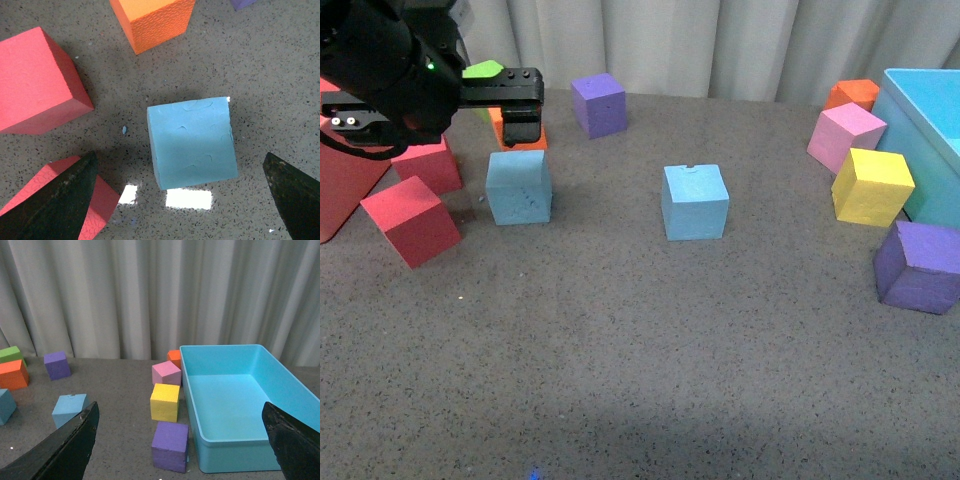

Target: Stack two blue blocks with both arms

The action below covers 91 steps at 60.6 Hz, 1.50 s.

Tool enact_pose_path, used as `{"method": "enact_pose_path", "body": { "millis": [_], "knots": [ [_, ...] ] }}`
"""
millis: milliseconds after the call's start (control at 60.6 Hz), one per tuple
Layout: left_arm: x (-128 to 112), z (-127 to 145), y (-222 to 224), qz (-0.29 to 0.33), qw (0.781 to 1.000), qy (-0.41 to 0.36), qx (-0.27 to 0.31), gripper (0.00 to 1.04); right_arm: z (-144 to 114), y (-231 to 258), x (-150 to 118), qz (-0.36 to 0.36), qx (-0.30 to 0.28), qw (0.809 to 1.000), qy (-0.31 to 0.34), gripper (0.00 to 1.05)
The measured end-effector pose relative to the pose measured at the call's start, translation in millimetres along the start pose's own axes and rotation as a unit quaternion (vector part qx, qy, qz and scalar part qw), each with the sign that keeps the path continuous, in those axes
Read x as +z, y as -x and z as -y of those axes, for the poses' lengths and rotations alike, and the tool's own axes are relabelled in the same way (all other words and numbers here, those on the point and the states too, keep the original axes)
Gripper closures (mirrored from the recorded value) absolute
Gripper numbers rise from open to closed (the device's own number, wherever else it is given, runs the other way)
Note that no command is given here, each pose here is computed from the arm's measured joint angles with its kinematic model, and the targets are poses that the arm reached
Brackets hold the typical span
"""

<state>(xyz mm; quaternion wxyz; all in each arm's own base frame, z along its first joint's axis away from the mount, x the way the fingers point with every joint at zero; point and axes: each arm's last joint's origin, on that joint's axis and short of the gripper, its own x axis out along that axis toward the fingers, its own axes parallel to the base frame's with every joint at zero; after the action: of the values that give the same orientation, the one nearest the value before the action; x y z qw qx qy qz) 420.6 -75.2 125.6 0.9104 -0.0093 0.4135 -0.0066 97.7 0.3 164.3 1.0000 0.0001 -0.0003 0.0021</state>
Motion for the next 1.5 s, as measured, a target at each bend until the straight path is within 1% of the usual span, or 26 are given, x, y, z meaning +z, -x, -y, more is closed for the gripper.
{"method": "enact_pose_path", "body": {
  "millis": [182,264,446,693,726,776,858,908,941,974,1057,1156,1238,1370,1502],
  "knots": [
    [3,4,-16,-0.031,0.999,0.006,-0.008,0.07,0,0,0,0.0,0.0,1.0,0.0,0.1],
    [1,6,-22,-0.037,0.999,0.001,0.002,0.07,0,0,0,0.0,0.0,1.0,0.0,0.1],
    [-6,9,-36,-0.063,0.998,0.011,-0.002,0.07,0,0,0,0.0,0.0,1.0,0.0,0.1],
    [-7,12,-57,-0.089,0.996,0.015,0.008,0.07,0,0,0,0.0,0.0,1.0,0.0,0.1],
    [-8,12,-59,-0.092,0.996,0.013,0.011,0.1,0,0,0,0.0,0.0,1.0,0.0,0.1],
    [-9,13,-61,-0.096,0.995,0.012,0.012,0.19,0,0,0,0.0,0.0,1.0,0.0,0.1],
    [-9,14,-62,-0.098,0.995,0.012,0.013,0.3,0,0,0,0.0,0.0,1.0,0.0,0.1],
    [-10,16,-61,-0.098,0.995,0.011,0.011,0.4,0,0,0,0.0,0.0,1.0,0.0,0.1],
    [-10,17,-61,-0.097,0.995,0.01,0.01,0.44,0,0,0,0.0,0.0,1.0,0.0,0.1],
    [-9,19,-60,-0.096,0.995,0.009,0.009,0.48,0,0,0,0.0,0.0,1.0,0.0,0.1],
    [-9,25,-54,-0.092,0.996,0.006,0.004,0.51,0,0,0,0.0,0.0,1.0,0.0,0.1],
    [-8,37,-41,-0.086,0.996,0.001,-0.006,0.54,0,0,0,0.0,0.0,1.0,0.0,0.1],
    [-4,53,-25,-0.07,0.997,-0.007,-0.018,0.55,0,0,0,0.0,0.0,1.0,0.0,0.1],
    [6,90,6,-0.036,0.998,-0.03,-0.044,0.56,0,0,0,0.0,0.0,1.0,0.0,0.1],
    [8,125,25,-0.024,0.997,-0.05,-0.06,0.57,0,0,0,0.0,0.0,1.0,0.0,0.1]
  ]
}}
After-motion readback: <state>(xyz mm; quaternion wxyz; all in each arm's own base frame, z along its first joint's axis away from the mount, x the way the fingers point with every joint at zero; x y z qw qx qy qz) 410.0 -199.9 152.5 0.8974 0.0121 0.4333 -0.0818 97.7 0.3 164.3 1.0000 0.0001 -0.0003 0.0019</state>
